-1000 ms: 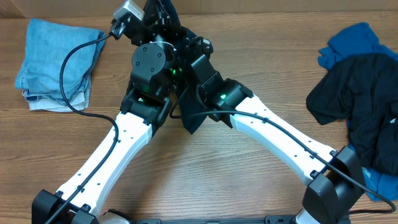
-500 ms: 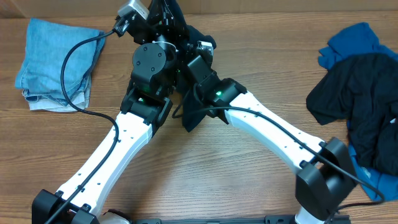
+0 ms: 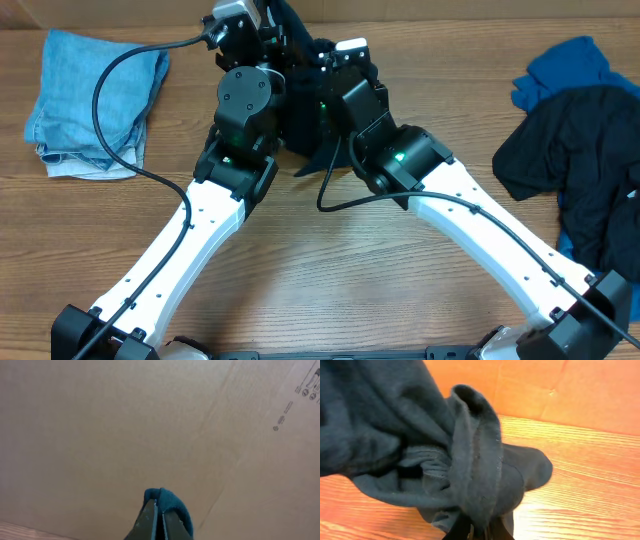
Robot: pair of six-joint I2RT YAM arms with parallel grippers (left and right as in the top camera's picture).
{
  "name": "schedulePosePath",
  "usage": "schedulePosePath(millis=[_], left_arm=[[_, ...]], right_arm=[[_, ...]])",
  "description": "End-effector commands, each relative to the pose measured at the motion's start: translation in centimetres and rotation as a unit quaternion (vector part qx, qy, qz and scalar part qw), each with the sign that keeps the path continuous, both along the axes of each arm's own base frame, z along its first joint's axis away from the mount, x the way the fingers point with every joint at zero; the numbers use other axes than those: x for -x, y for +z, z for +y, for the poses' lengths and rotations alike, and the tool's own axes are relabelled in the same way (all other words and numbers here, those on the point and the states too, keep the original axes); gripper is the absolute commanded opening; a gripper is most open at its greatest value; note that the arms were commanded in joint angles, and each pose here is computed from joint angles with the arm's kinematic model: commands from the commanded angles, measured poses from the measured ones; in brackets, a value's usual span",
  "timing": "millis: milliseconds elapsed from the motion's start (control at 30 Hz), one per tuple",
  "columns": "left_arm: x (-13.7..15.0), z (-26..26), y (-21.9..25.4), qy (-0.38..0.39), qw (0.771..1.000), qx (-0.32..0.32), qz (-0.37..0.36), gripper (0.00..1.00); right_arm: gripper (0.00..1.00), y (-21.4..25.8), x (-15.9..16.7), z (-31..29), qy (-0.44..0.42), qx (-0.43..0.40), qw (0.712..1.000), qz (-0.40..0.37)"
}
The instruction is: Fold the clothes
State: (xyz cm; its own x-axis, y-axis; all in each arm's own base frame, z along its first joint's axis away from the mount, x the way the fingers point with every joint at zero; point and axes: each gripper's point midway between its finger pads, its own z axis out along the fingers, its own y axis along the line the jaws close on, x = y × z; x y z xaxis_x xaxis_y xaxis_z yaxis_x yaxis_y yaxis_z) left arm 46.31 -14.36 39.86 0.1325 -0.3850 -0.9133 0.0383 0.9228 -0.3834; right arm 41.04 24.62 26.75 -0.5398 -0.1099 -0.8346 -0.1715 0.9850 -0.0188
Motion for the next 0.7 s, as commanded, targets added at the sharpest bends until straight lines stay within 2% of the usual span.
schedulePosePath(millis=[0,100,233,333,400,433,500,533,567,600,667], left_arm=[[0.2,-0.1,1.6,0.001,1.000,-0.014,-0.016,0.04],[0.2,0.0,1.9,0.001,1.000,-0.011,-0.022,0.04],[0.4,-1.0,2.5,-0.029,0.999,-0.010,-0.036,0.04],[0.4,-1.2,2.7,-0.035,0.999,-0.010,-0.039,0.04],[0.4,-1.2,2.7,-0.035,0.999,-0.010,-0.040,0.04],[0.4,-1.2,2.7,-0.035,0.999,-0.010,-0.040,0.04],[0.4,-1.3,2.7,-0.036,0.998,-0.010,-0.040,0.04],[0.4,-1.4,2.7,-0.039,0.998,-0.010,-0.040,0.04],[0.4,-1.4,2.7,-0.039,0.998,-0.010,-0.040,0.04],[0.4,-1.4,2.7,-0.039,0.998,-0.010,-0.040,0.04],[0.4,-1.4,2.7,-0.039,0.998,-0.010,-0.041,0.04]], right_arm=[[0.04,3.2,1.4,0.1,0.033,-0.040,0.999,-0.016],[0.04,3.6,3.7,1.4,0.065,-0.108,0.992,0.028],[0.04,2.3,4.5,1.2,0.050,-0.120,0.989,0.067],[0.13,1.8,5.2,1.7,0.068,-0.125,0.986,0.087],[0.27,1.4,5.5,1.6,0.070,-0.122,0.985,0.096],[0.27,1.5,5.7,2.0,0.079,-0.128,0.984,0.100],[0.27,1.5,5.8,2.3,0.081,-0.140,0.981,0.104],[0.14,1.6,5.7,2.3,0.080,-0.141,0.981,0.103],[0.10,1.6,5.7,2.3,0.080,-0.141,0.981,0.103],[0.11,1.6,5.7,2.3,0.080,-0.141,0.981,0.103],[0.31,1.3,5.7,2.3,0.069,-0.152,0.980,0.111]])
